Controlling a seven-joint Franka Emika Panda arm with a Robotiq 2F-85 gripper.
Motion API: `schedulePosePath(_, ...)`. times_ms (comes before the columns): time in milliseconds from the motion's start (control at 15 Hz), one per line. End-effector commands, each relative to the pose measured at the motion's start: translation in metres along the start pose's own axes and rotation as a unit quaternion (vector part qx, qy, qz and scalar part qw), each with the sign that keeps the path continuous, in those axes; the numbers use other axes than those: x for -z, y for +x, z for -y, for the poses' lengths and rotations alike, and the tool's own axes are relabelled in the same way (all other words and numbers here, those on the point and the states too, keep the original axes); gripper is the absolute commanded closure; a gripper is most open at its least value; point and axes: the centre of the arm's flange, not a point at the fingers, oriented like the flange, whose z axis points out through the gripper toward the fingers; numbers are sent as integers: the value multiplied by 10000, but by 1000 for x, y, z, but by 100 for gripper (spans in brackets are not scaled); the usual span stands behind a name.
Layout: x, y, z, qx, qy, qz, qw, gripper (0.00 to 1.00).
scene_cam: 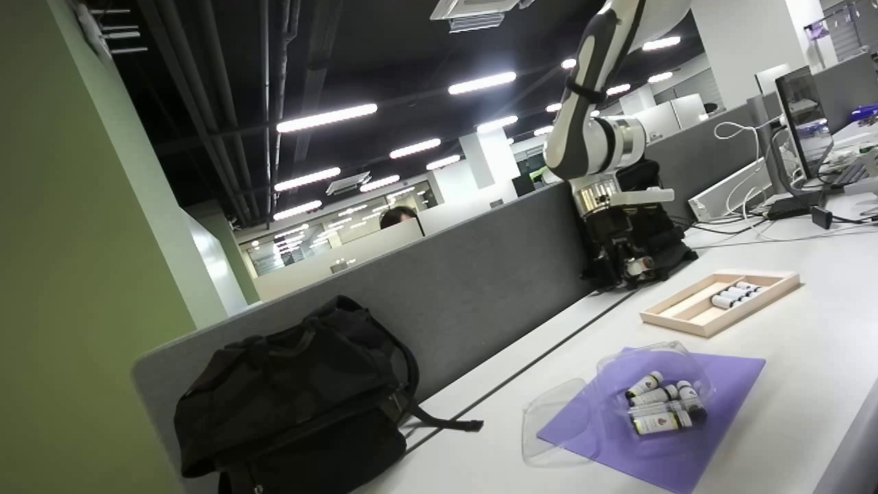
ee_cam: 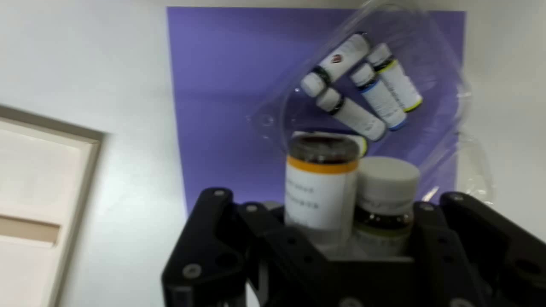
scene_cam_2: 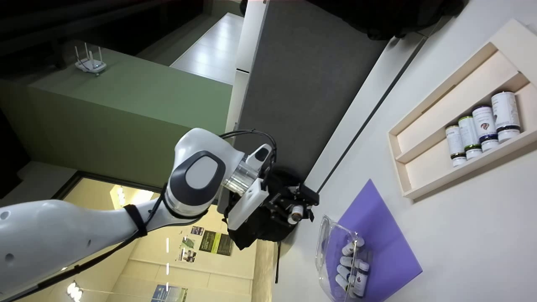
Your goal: Pick up two bottles and put them in the bowl
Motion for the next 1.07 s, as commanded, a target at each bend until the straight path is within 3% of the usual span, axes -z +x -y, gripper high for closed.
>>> schedulePosePath(0,5,3,56,298,332,232,9987,100)
schedulePosePath(200,-25,-2,86,584,375,437,9966,100)
schedulePosePath(467,-61,-8,101,924,276,673,9931,100)
schedulePosePath(1000,-121,17,89,1573,-532,854,9824,100)
